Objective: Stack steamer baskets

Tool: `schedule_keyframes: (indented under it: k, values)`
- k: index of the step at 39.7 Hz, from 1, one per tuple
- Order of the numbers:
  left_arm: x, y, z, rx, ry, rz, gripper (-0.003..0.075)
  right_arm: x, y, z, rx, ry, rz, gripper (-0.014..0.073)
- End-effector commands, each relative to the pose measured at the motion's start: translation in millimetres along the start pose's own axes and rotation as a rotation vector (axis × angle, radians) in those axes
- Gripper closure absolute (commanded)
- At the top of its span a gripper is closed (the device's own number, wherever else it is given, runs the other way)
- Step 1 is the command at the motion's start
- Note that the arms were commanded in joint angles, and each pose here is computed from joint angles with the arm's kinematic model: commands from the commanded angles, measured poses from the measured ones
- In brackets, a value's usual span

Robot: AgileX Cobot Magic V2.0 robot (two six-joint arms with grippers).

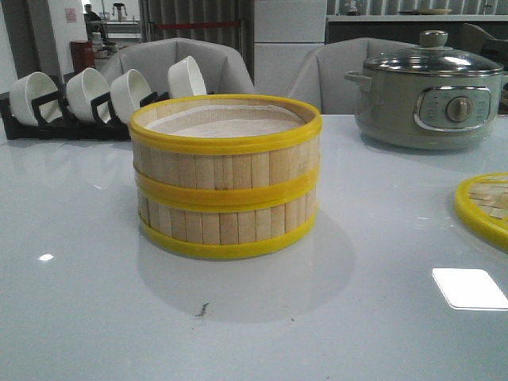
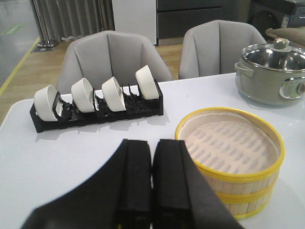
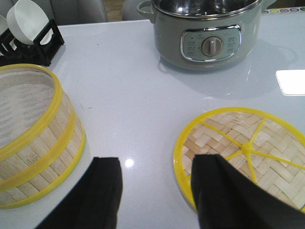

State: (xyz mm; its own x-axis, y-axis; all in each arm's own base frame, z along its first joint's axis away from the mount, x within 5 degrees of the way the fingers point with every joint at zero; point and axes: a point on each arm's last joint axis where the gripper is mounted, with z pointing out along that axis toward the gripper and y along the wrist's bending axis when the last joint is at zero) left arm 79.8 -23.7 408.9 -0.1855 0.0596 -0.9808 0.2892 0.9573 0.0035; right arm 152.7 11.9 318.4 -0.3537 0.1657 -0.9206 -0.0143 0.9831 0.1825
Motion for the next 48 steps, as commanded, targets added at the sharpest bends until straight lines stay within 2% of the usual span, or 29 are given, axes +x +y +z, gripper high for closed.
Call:
schedule_keyframes:
  k: [1, 20, 28, 32, 36, 42, 48]
  values:
    - [-10.8, -1.3, 1.9, 0.013, -0.112, -0.001, 0.0633, -18.6, 3.1, -3.8, -0.015, -0.112, -0.018, 0.0153]
    - [-4.8, -0.7, 6.2, 0.003, -0.101, 0.012, 0.0633, -18.4, 3.1, -3.8, -0.015, -0.11, -0.018, 0.0153]
    - [-7.0, 13.1, 5.2, -0.15, -0.128, 0.027, 0.0633, -18.4, 3.1, -3.8, -0.015, -0.11, -0.018, 0.0153]
    - [-5.5, 20.3, 4.0, -0.232, -0.107, 0.053, 0.0633, -17.9, 3.0, -3.7, -0.014, -0.108, -0.018, 0.0153]
    - [-2.5, 23.7, 3.4, -0.269, -0.071, 0.07, 0.0633, -17.9, 3.0, -3.7, -0.014, -0.108, -0.018, 0.0153]
    - [-2.2, 23.5, 3.5, -0.267, -0.071, 0.045, 0.0633, -18.0, 3.0, -3.7, -0.014, -0.109, -0.018, 0.0153]
    - [-5.1, 17.9, 4.6, -0.201, -0.11, -0.013, 0.0633, -18.0, 3.0, -3.7, -0.014, -0.109, -0.018, 0.0153]
